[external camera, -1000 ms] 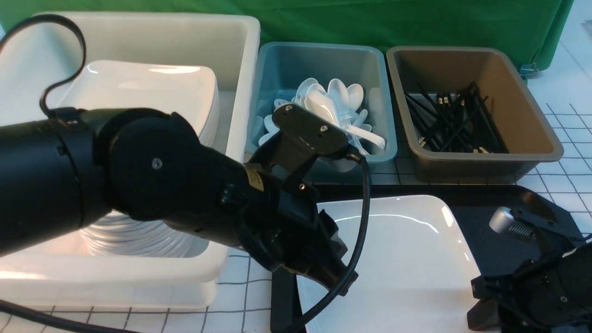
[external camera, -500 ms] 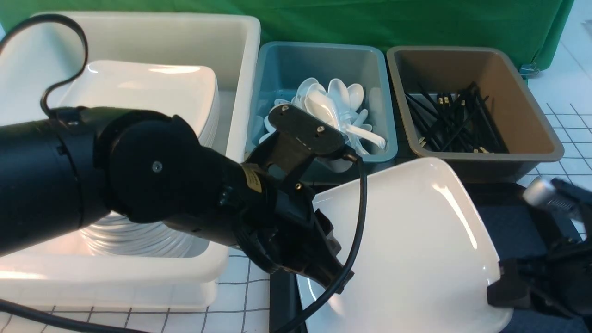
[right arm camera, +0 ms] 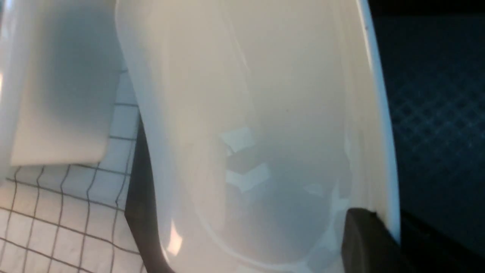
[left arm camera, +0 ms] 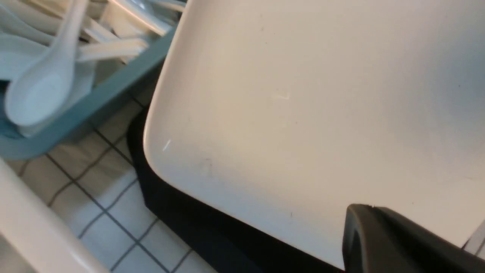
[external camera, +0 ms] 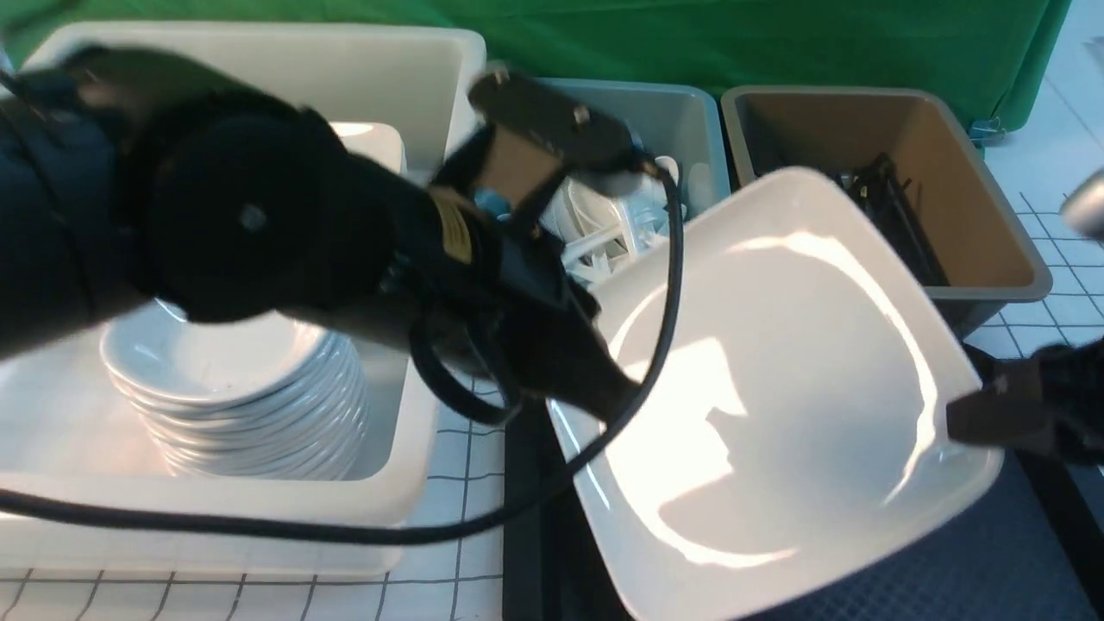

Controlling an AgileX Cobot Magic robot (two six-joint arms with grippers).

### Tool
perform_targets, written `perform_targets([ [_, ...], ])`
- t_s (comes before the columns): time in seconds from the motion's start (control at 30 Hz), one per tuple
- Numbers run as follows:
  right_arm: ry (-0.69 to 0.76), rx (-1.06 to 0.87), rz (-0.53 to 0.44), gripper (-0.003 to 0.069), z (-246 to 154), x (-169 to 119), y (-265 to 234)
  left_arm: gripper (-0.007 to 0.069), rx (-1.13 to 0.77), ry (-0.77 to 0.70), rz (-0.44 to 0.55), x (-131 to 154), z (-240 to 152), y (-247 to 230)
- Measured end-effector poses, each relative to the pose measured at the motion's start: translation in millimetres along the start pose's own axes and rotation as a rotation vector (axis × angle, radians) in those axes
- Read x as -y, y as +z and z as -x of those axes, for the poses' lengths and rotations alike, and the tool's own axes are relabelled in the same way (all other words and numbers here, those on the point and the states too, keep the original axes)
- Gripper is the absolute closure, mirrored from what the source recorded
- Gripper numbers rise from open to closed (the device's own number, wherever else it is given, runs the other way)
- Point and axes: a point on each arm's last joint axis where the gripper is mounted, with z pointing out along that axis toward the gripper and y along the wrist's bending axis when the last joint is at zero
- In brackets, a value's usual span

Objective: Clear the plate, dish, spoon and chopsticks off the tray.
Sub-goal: Use the right arm to put the plate into the large storage box on the left

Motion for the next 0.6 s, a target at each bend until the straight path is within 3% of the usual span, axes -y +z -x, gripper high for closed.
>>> perform_targets([
  [0.17, -0.043, 0.114, 0.02, 0.0627, 31, -16, -26, 0.0628, 0.084, -0.052, 0.09, -20, 12, -37],
  [0.3, -0.047, 0.211, 0.069, 0.0627, 68, -31, -40, 0.0628, 0.15, -0.16, 0.214, -60, 9, -71],
  [0.53, -0.033, 0.251, 0.224, 0.0627, 123, -57, -17, 0.0628, 0.187, -0.33, 0.405, -112, -11, -115],
  [0.6, -0.066, 0.269, 0.278, 0.0627, 141, -80, 3, 0.0628, 0.212, -0.411, 0.477, -130, -22, -133],
])
